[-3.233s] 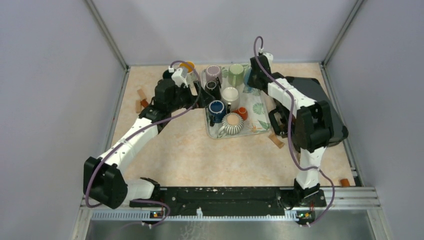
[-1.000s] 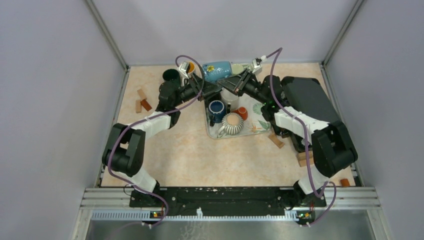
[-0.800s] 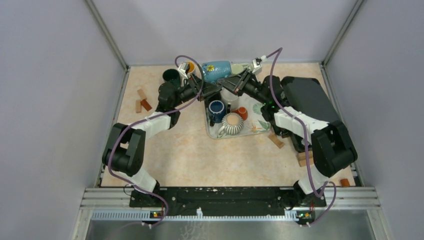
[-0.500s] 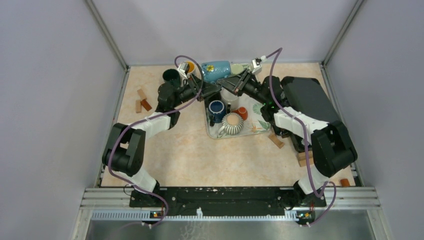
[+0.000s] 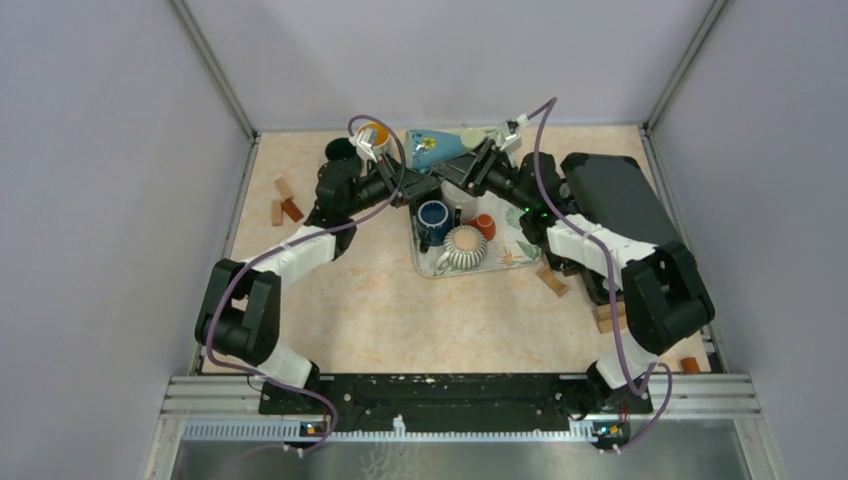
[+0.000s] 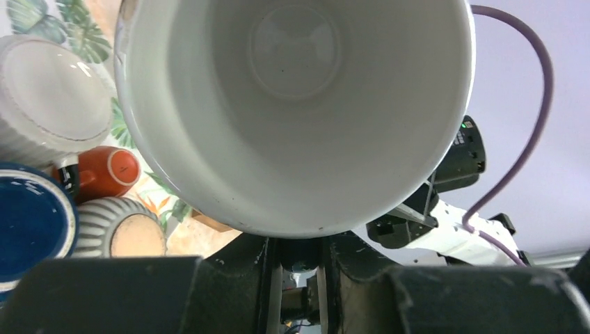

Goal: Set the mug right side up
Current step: Turn over the cup on the tray.

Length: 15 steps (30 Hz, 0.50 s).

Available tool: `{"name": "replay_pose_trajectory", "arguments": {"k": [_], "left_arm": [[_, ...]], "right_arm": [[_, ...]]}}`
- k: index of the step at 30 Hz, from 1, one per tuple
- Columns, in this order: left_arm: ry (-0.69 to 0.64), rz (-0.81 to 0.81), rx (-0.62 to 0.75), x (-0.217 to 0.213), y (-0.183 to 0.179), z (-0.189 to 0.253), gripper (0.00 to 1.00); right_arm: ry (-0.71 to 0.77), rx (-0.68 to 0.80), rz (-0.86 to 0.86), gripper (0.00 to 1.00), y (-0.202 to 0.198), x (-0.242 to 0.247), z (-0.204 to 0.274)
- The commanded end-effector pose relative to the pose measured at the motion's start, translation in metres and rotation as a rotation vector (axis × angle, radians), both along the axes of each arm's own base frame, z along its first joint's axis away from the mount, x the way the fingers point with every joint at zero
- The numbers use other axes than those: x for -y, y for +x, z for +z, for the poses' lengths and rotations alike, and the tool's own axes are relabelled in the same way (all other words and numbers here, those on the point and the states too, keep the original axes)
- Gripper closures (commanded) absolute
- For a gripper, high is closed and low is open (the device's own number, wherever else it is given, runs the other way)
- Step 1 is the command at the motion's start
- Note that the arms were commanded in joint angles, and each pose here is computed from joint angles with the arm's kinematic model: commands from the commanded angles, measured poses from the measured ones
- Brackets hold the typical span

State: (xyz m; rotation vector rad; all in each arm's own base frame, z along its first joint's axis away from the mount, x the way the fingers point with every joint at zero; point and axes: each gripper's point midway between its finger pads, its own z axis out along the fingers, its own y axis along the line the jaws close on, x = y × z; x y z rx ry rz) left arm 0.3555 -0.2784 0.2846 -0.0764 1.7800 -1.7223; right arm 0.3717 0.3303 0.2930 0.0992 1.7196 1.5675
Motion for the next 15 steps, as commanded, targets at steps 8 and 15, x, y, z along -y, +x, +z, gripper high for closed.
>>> {"name": "replay_pose_trajectory", "arguments": {"k": [8,15], "left_arm": [[0.139,0.154,0.218,-0.023,0.016,0.044,1.0],[0.308,0.296,0.23,-0.063,0.029,0.042,1.0]], "right_arm": [[-0.1,0.084,-0.081,0.18,-0.005,0.014,0.014],[-0.297,0.043,-0.164,0.01,-0.008,0.038,-0.005]]}}
